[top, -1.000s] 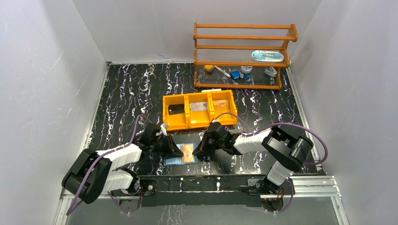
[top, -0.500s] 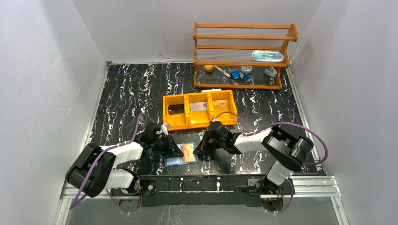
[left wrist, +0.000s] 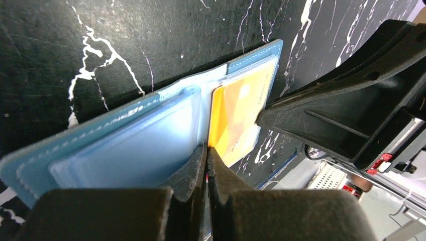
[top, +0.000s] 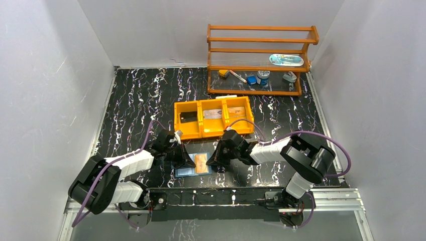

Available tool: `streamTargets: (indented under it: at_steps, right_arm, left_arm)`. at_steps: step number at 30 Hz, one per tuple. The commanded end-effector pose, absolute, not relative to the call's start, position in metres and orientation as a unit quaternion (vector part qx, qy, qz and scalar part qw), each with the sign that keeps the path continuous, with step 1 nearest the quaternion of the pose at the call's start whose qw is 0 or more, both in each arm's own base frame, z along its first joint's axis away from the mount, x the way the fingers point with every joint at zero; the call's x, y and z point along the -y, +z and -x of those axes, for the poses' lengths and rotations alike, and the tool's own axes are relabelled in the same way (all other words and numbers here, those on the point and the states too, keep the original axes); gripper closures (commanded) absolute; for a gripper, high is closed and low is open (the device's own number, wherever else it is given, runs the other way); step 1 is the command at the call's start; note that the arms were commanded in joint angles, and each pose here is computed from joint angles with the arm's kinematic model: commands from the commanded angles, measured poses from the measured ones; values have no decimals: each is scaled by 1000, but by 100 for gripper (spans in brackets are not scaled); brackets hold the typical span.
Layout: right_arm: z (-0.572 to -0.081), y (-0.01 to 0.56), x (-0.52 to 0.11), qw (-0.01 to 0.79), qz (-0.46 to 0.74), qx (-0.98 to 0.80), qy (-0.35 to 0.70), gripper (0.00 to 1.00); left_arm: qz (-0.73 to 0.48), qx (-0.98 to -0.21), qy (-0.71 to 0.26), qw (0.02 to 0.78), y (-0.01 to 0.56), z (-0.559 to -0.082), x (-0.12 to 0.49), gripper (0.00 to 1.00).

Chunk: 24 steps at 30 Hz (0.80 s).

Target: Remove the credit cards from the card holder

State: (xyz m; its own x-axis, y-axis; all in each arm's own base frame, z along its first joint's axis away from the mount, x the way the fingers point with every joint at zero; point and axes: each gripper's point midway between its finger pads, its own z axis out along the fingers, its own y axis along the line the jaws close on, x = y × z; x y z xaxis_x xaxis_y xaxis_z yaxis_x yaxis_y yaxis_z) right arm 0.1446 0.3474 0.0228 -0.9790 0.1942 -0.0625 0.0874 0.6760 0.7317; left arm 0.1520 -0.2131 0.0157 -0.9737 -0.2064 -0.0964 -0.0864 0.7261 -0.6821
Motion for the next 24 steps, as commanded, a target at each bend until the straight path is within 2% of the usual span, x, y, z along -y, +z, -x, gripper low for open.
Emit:
streamTargets:
  at_steps: [1, 3, 6, 10, 14, 20, 22, 24]
  right_arm:
    - [-135, 20, -349, 68, -60, -917, 388, 94]
    - [-136, 24, -351, 72, -53, -916, 390, 86]
    - [-137, 25, -356, 71, -43, -916, 392, 84]
    - [-139, 24, -357, 72, -40, -919, 386, 100]
    - [-141, 21, -348, 79, -54, -927, 363, 100]
    - [-131, 11, -345, 54, -75, -922, 376, 100]
    - [-127, 7, -345, 43, -79, -920, 382, 100]
    - [-124, 3, -346, 35, -82, -918, 385, 100]
  left_arm:
    - [56, -930, -342, 120, 25, -165, 210, 100]
    - [50, -930, -343, 122, 29, -165, 211, 100]
    - [46, -931, -342, 120, 29, -162, 210, 100]
    - [42, -930, -347, 117, 31, -161, 211, 100]
    - [46, -930, -343, 123, 32, -162, 209, 100]
    - [53, -935, -333, 106, 19, -158, 207, 73]
    - [51, -938, -330, 96, 13, -156, 207, 68]
    - [53, -942, -320, 81, 4, -152, 205, 70]
